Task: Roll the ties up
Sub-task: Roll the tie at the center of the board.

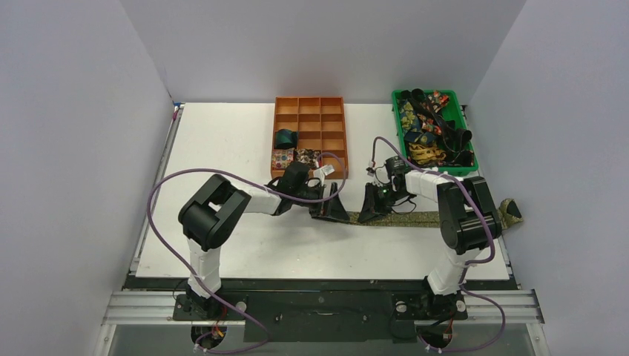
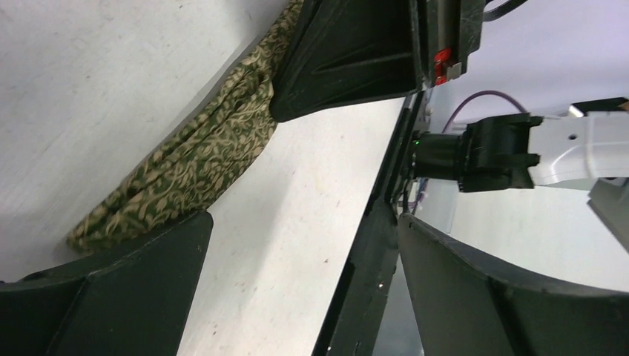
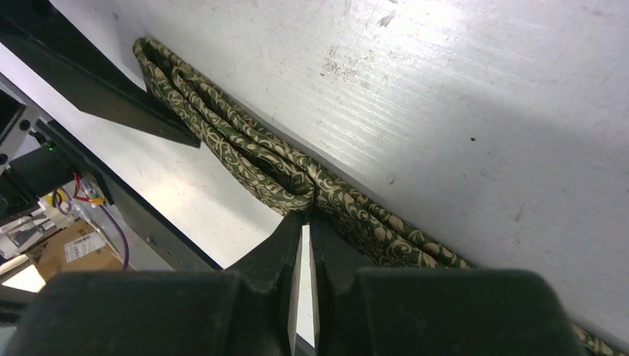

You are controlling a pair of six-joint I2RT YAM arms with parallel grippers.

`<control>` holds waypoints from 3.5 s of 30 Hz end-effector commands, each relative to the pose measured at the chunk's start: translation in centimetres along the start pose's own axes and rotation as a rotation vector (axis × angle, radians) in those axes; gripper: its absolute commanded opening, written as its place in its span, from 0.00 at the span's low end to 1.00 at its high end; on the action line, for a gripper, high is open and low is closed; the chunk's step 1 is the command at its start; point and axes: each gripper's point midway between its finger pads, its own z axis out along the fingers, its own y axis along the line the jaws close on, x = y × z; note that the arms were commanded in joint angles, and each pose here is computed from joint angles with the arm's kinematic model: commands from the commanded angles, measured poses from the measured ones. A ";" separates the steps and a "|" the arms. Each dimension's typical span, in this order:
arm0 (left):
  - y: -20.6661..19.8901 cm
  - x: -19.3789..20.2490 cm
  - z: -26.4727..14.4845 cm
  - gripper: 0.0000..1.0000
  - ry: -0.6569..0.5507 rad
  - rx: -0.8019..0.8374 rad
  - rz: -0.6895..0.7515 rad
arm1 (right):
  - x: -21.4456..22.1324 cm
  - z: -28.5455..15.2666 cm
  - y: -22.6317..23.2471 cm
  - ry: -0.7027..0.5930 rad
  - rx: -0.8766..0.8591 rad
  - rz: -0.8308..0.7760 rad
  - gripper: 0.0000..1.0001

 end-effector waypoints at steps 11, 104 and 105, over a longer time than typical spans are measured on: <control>2.3 1.4 -1.4 0.97 0.042 -0.090 0.020 | -2.4 -3.3 4.2 -0.102 -0.056 -0.169 0.30; 6.1 0.7 0.4 0.36 0.398 -0.258 1.070 | -2.4 -0.9 5.2 0.037 -0.161 -0.106 0.13; 6.1 0.7 0.4 0.37 0.399 -0.259 1.067 | -2.6 -0.5 5.1 0.040 -0.164 -0.102 0.13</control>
